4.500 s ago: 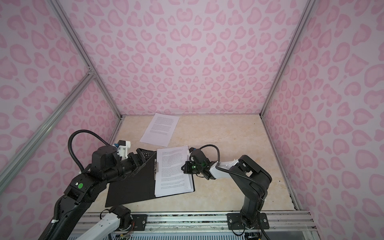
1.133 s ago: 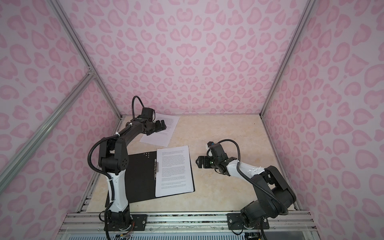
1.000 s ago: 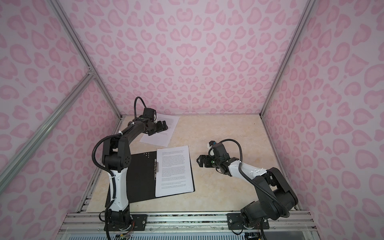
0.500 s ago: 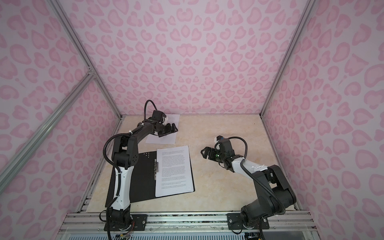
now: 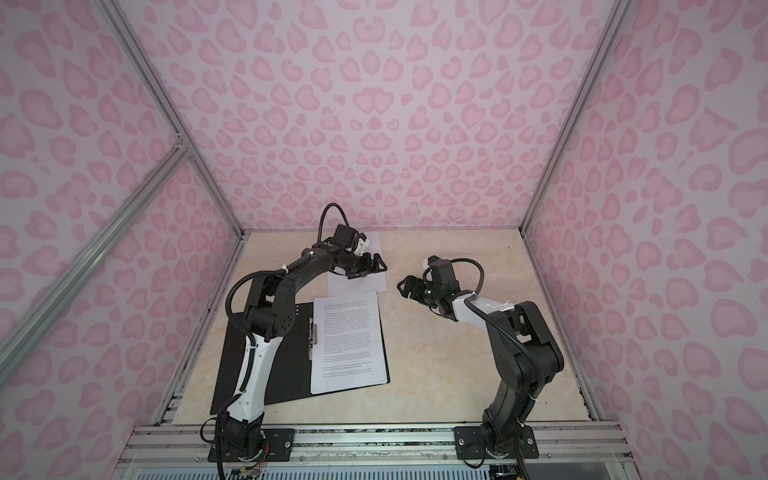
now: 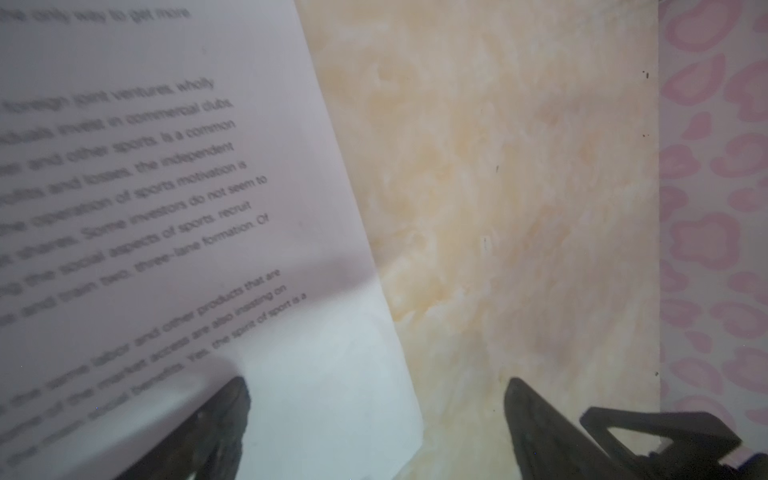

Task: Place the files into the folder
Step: 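Reach both grippers toward the last loose sheet farther from the robot, then pinch the loose sheet's edge with the right gripper beside the left gripper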

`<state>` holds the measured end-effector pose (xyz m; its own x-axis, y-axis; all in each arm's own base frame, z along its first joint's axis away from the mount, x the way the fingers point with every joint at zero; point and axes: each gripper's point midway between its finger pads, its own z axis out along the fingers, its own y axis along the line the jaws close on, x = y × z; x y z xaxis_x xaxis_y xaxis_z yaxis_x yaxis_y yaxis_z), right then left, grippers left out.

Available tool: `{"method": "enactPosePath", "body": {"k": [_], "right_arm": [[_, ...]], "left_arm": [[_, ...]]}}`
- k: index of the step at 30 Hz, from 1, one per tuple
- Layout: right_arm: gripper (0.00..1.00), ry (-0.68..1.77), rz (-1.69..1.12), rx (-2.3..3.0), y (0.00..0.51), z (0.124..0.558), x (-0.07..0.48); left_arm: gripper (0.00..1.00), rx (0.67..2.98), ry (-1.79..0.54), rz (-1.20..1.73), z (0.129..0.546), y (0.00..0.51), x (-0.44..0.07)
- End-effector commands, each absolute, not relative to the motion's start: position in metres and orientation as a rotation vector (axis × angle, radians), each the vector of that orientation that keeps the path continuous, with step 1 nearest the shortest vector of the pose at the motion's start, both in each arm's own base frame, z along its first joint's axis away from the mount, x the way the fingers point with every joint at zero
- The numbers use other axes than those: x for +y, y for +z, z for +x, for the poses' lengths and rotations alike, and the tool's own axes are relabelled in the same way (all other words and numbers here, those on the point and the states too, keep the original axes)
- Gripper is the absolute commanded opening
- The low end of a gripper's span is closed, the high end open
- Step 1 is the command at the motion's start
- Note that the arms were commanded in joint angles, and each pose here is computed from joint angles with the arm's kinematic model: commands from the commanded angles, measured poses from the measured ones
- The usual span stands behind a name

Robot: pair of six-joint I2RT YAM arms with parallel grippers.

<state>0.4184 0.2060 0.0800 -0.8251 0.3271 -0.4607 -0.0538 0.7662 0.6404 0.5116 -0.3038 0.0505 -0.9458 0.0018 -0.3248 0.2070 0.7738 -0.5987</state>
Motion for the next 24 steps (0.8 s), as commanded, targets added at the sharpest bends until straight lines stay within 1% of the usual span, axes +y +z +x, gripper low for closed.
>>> {"method": "enactPosePath", "body": {"k": [1, 4, 7, 14, 24], "right_arm": [[0.87, 0.941, 0.191, 2.393, 0.078, 0.426, 0.216], [0.86, 0.969, 0.181, 2.406, 0.073, 0.432, 0.227], [0.85, 1.002, 0.175, 2.42, 0.068, 0.435, 0.239], [0.85, 1.029, 0.183, 2.467, 0.052, 0.441, 0.265], [0.84, 1.001, 0.296, 2.559, 0.018, 0.445, 0.291]], "left_arm": [[0.98, 2.587, -1.075, 0.124, 0.514, 0.102, -0.302], [0.98, 2.525, -1.124, 0.096, 0.525, 0.125, -0.29], [0.98, 2.507, -1.112, 0.032, 0.537, 0.128, -0.269], [0.98, 2.545, -1.095, -0.073, 0.553, 0.097, -0.238], [0.98, 2.654, -1.067, -0.186, 0.541, 0.049, -0.23]]}}
